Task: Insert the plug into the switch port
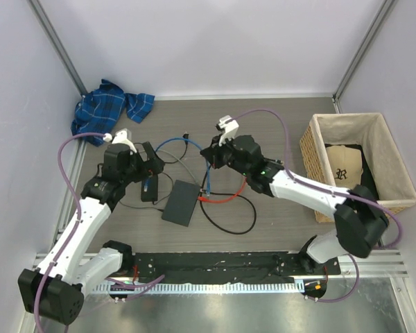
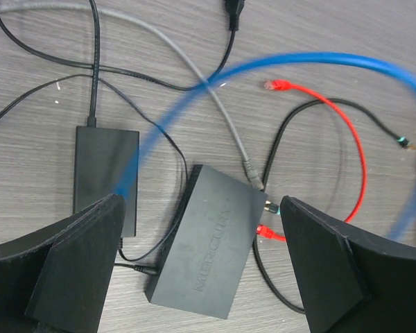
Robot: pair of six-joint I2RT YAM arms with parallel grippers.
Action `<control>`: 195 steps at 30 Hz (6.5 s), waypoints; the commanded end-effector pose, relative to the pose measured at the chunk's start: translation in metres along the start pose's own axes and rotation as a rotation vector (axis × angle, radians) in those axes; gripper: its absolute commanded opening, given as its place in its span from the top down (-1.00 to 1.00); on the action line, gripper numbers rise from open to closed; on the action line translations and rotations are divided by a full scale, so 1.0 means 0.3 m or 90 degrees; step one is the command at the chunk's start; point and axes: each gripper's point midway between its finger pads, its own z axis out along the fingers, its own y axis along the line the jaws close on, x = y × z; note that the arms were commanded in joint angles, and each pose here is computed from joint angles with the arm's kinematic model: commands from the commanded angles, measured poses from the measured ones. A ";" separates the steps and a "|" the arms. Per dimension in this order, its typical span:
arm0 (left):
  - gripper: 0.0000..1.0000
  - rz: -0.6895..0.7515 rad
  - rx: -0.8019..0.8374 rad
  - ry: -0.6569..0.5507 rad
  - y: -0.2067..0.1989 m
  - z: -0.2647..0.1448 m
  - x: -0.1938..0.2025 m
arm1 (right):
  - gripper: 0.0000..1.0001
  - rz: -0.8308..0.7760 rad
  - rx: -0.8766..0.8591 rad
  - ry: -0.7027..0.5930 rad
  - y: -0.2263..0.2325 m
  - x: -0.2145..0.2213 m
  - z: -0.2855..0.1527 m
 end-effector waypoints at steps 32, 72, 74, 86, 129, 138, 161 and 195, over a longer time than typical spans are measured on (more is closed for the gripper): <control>-0.61 0.107 0.037 0.146 -0.058 0.062 0.196 | 0.98 -0.013 0.095 -0.137 -0.100 -0.152 -0.376; 0.67 0.162 0.035 0.137 -0.109 0.072 0.218 | 0.98 0.006 0.109 -0.117 -0.142 -0.077 -0.437; 0.67 0.193 0.034 0.125 -0.123 0.066 0.178 | 0.95 0.003 0.113 -0.099 -0.147 -0.053 -0.444; 0.67 0.400 0.106 0.064 -0.301 0.047 0.045 | -0.30 -0.074 0.039 -0.018 -0.031 -0.220 -0.499; -0.85 0.200 0.172 -0.094 -0.373 -0.180 -0.055 | 0.98 -0.404 0.102 0.017 -0.183 -0.508 -0.235; -0.96 -0.055 0.146 -0.026 -0.252 -0.036 0.024 | 0.98 -0.437 0.020 0.016 -0.193 -0.127 -0.113; -0.91 -0.265 0.118 0.084 -0.274 0.215 0.183 | 0.98 -0.175 0.039 -0.148 -0.115 0.145 -0.309; 0.31 -0.441 0.194 0.130 -0.432 0.328 0.216 | 0.98 -0.132 -0.003 -0.157 -0.091 0.222 -0.322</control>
